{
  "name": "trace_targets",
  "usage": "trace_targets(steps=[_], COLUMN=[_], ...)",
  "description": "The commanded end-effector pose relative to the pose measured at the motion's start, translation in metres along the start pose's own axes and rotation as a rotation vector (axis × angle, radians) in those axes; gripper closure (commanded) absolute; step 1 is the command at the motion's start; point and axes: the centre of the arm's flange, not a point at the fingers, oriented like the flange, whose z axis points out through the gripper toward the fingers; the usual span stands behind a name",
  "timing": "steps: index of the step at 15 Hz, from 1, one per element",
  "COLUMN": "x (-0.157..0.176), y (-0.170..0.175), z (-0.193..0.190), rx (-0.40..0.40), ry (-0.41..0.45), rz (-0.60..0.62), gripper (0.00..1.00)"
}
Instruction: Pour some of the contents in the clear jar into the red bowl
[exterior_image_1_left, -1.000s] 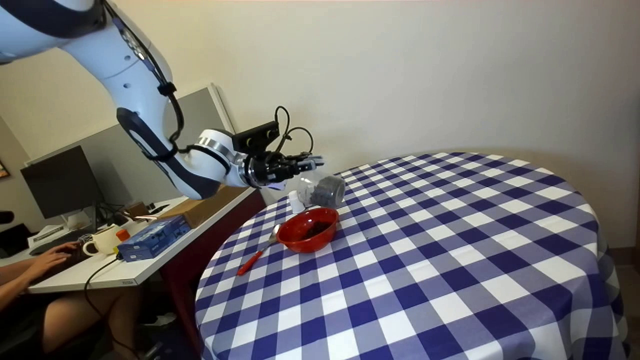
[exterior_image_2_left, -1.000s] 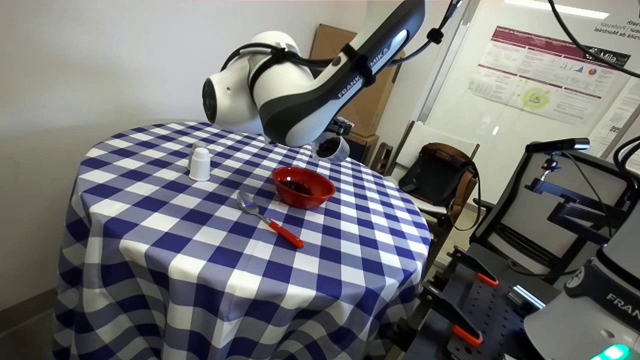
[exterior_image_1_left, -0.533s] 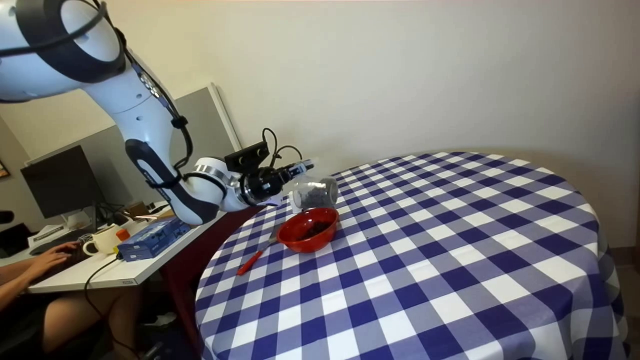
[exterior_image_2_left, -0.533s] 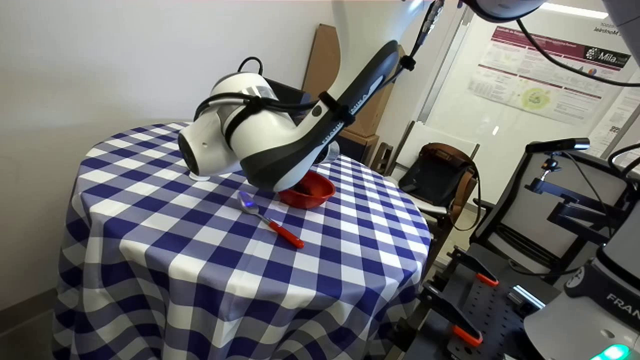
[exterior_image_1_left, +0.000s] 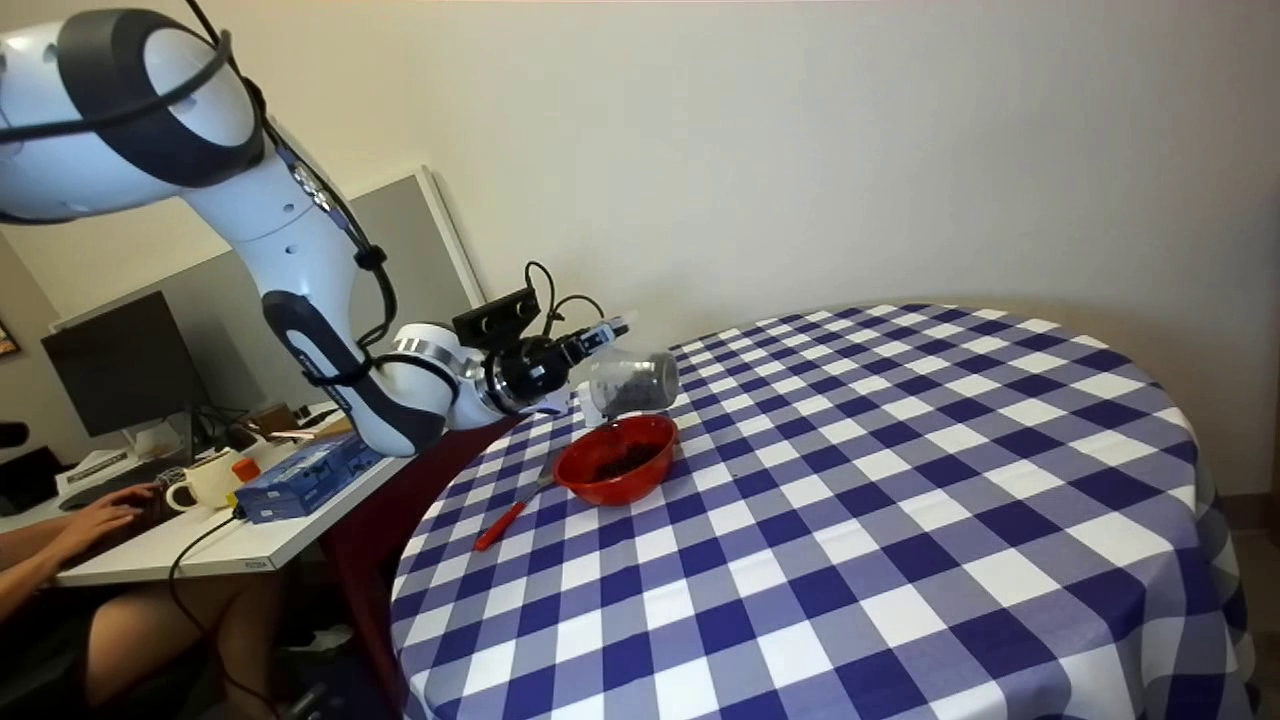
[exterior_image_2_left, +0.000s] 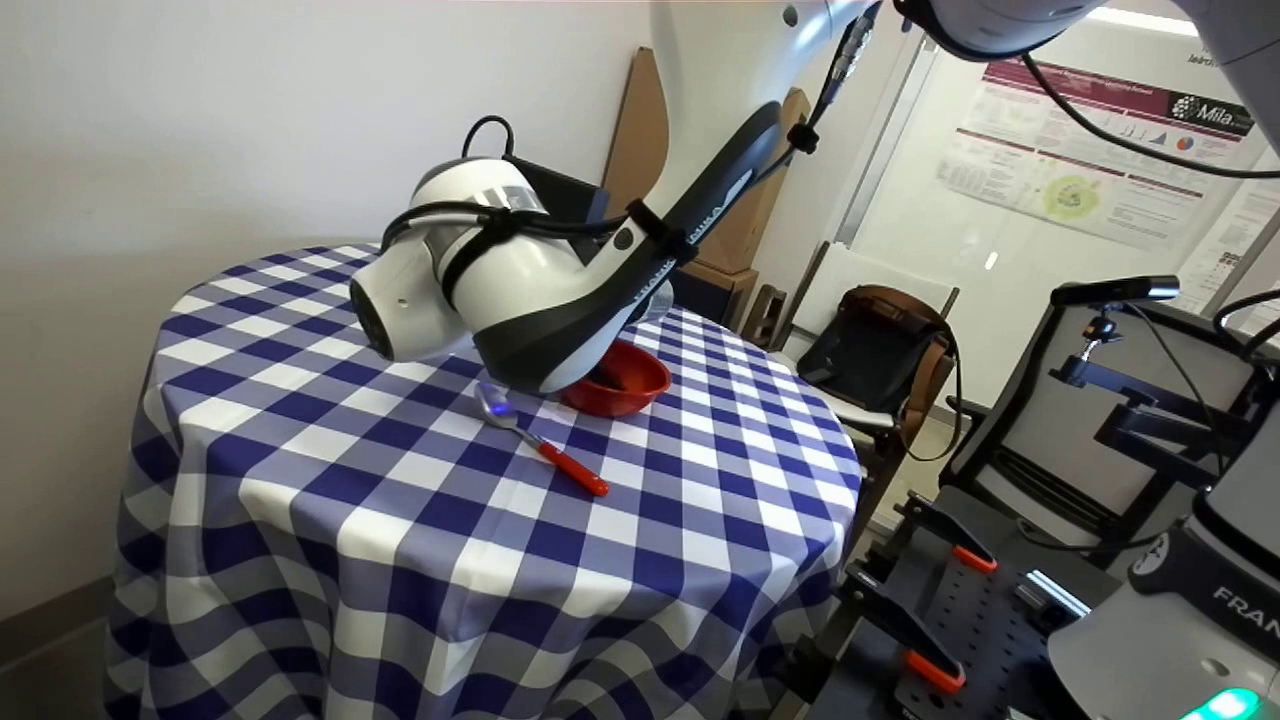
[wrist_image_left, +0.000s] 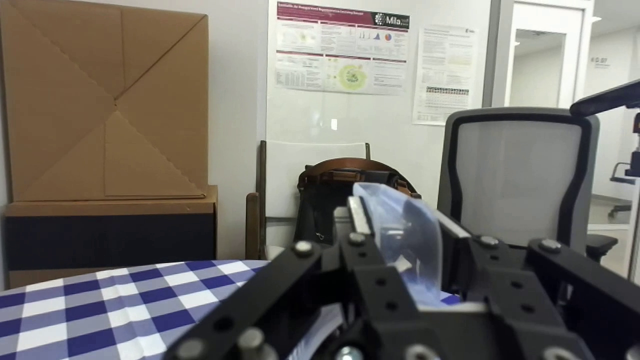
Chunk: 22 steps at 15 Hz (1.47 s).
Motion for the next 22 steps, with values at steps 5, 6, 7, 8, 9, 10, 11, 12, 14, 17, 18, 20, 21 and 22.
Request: trace_targets(steps=[5, 6, 7, 8, 9, 10, 11, 12, 14, 17, 18, 20, 21, 22], x=[-0.014, -0.014, -0.017, -0.018, -0.023, -0.026, -0.03, -0.035, -0.048, -0.073, -0.079, -0.093, -0.097, -0.099], y=[0.024, 0.026, 0.028, 0.03, 0.03, 0.031, 0.032, 0.034, 0.038, 0.044, 0.046, 0.048, 0.049, 0.05], z=[0.03, 0.033, 0.038, 0.042, 0.047, 0.05, 0.054, 0.058, 0.07, 0.096, 0.106, 0.134, 0.149, 0.165], rx=[0.117, 0.129, 0.139, 0.148, 0.148, 0.151, 0.146, 0.141, 0.125, 0.112, 0.112, 0.108, 0.092, 0.073], ry=[0.181, 0.21, 0.248, 0.281, 0.338, 0.382, 0.437, 0.485, 0.575, 0.725, 0.777, 0.881, 0.932, 0.981], rz=[-0.133, -0.144, -0.159, -0.17, -0.179, -0.186, -0.199, -0.21, -0.232, -0.245, -0.246, -0.251, -0.253, -0.257], gripper=[0.92, 0.92, 0.92, 0.92, 0.92, 0.92, 0.92, 0.92, 0.92, 0.92, 0.92, 0.92, 0.92, 0.92])
